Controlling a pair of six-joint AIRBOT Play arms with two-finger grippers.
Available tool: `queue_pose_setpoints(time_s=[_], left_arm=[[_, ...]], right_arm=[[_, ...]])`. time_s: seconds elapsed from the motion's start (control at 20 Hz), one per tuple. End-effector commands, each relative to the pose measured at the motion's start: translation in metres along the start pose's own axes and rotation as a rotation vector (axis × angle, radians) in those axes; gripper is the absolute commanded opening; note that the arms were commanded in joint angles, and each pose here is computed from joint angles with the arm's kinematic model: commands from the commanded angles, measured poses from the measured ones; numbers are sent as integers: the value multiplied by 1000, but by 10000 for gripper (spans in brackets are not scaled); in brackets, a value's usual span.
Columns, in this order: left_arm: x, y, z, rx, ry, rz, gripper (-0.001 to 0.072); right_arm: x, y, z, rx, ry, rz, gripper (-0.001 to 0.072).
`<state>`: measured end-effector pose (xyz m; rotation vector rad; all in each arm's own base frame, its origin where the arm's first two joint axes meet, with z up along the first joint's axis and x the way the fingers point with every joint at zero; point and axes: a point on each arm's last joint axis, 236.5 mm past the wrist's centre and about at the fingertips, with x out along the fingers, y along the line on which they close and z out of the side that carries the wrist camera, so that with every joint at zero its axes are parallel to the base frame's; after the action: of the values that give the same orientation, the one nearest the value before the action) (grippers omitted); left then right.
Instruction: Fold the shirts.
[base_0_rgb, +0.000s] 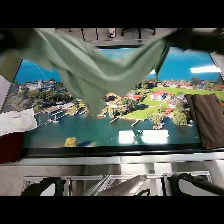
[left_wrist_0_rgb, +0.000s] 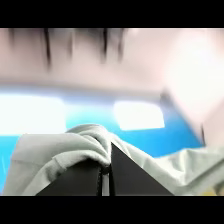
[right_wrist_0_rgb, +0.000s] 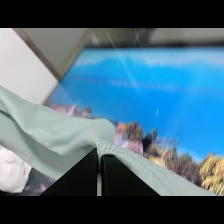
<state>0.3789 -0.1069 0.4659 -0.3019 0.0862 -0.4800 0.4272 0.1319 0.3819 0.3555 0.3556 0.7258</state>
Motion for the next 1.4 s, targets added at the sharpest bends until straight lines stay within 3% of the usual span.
queue_pose_setpoints(time_s=[0.0,0.2,0.45,0.7,0.95,1.05,1.2,1.35], left_arm=[[-181,-108,132,278,-452,32,15],[-246,-129,143,368,-569,136,15],[-148,-44,60,199,-225,174,15],[30,40,-159,1,403,69,15],[145,124,-422,-184,847,142,15],[172,146,-479,-240,932,150,15],[209,156,-498,-305,959,105,15],[235,160,-465,-272,887,78,15]], right_arm=[[-121,133,69,-349,-278,-41,20],[-185,171,69,-489,-378,-210,20],[-127,110,9,-275,-74,-151,20],[-29,-28,-146,181,259,-153,21],[6,-189,-379,609,405,-496,21],[9,-221,-427,676,475,-556,21],[34,-247,-435,708,492,-532,21],[60,-266,-389,637,424,-504,21]])
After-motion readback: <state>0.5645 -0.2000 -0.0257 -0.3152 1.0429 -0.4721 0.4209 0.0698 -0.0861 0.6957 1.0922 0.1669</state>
